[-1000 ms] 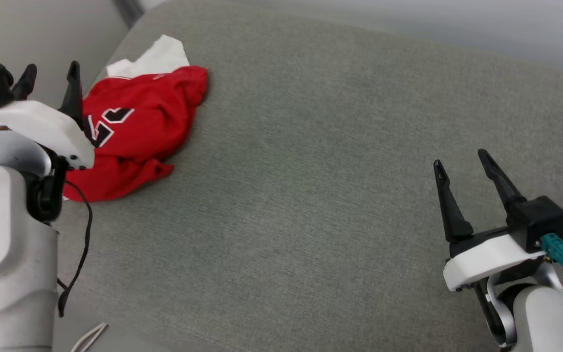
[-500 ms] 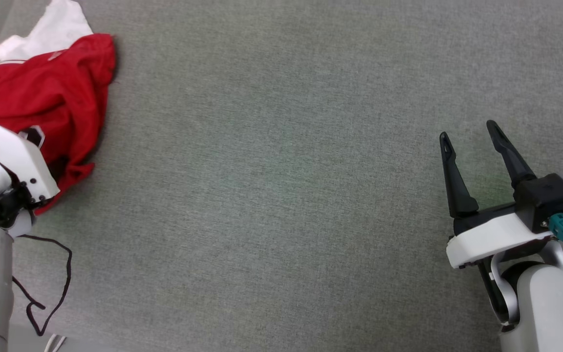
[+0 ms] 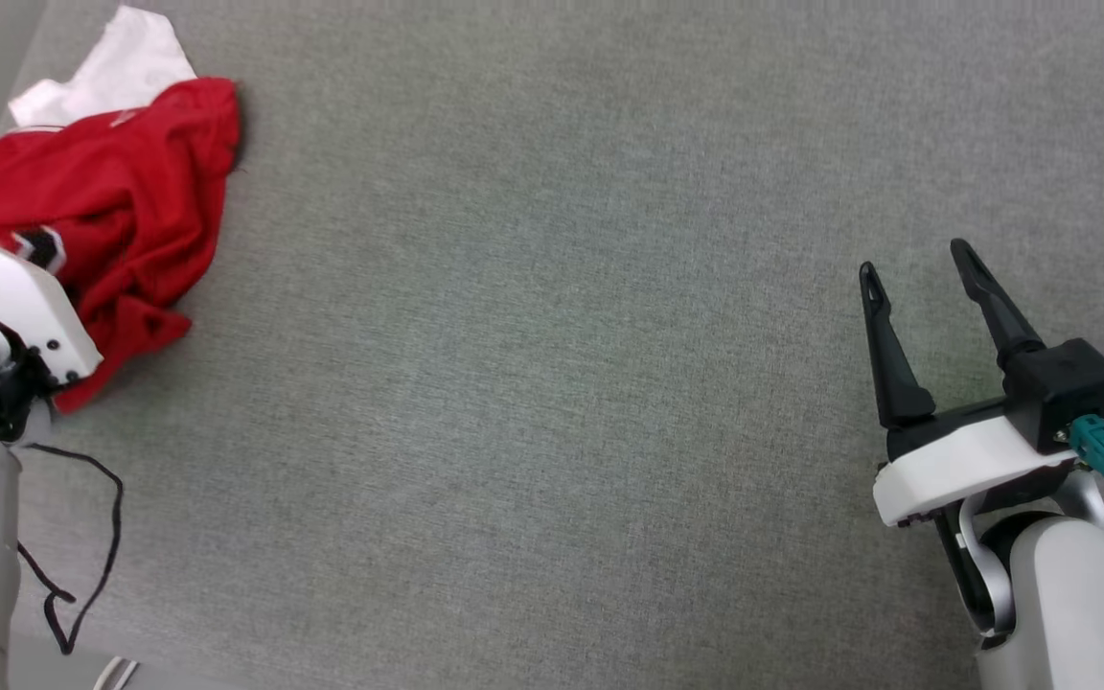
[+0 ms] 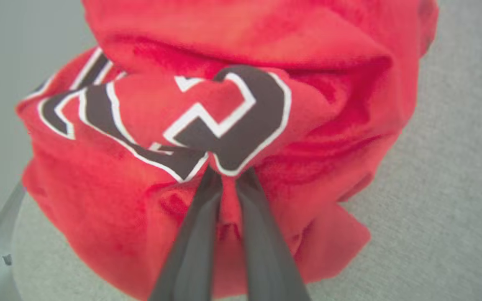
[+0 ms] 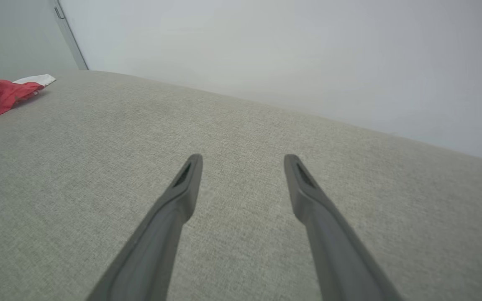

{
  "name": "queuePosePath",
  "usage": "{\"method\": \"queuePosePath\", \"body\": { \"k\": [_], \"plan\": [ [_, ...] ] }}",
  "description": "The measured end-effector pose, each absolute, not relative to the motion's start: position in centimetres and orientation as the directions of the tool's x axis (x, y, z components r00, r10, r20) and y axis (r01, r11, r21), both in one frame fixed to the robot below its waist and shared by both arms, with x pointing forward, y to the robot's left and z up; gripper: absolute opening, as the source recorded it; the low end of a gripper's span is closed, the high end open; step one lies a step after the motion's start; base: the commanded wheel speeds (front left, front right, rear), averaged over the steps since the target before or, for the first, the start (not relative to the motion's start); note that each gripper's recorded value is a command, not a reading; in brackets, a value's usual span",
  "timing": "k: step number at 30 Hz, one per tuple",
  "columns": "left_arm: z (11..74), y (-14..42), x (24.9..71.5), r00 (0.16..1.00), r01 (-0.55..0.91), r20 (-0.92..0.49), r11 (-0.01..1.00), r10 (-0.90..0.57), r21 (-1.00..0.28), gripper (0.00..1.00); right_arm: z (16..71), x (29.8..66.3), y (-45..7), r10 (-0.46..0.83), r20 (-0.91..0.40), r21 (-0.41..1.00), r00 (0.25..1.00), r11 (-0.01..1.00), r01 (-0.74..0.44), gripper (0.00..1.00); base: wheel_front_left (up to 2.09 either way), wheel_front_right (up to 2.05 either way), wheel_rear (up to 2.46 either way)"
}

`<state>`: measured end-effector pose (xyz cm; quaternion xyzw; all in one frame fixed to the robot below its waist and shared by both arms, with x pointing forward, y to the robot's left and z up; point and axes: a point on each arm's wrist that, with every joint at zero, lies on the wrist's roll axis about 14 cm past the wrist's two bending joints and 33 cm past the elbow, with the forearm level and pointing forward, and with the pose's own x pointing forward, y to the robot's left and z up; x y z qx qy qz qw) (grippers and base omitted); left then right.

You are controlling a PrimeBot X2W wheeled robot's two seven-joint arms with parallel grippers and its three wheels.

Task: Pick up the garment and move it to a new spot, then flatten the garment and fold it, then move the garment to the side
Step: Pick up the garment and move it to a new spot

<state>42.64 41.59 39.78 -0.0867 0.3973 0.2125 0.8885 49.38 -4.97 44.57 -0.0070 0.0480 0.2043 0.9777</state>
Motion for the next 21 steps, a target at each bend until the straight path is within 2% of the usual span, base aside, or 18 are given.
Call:
{"method": "queuePosePath", "body": {
  "k": [5, 10, 15, 21],
  "plan": [
    [46.4, 43.6, 44.7, 0.758, -0.448, -0.506, 0.892, 0.411, 0.054, 0.0, 46.3, 48.6, -4.7, 0.407, -0.064, 0.008, 0.911, 0.913, -0.408, 1.0, 0.0, 0.0, 0.0],
    [54.1, 43.8, 45.9, 0.871, -0.431, -0.23, 0.9, 0.434, 0.065, 0.0, 48.3, 47.4, -4.7, 0.409, -0.028, 0.011, 0.912, 0.912, -0.409, 1.0, 0.0, 0.0, 0.0],
    [61.1, 42.6, 45.9, 0.917, -0.398, 0.018, 0.916, 0.398, 0.056, 0.0, 50.2, 45.7, -5.2, 0.4, 0.006, 0.014, 0.916, 0.916, -0.4, 1.0, 0.0, 0.0, 0.0],
    [65.9, 37.5, 46.7, 0.947, -0.278, 0.179, 0.96, 0.266, 0.042, 0.0, 52.2, 43.7, -6.8, 0.366, 0.043, 0.009, 0.93, 0.93, -0.367, 1.0, 0.0, 0.0, 0.0]
  ]
}}
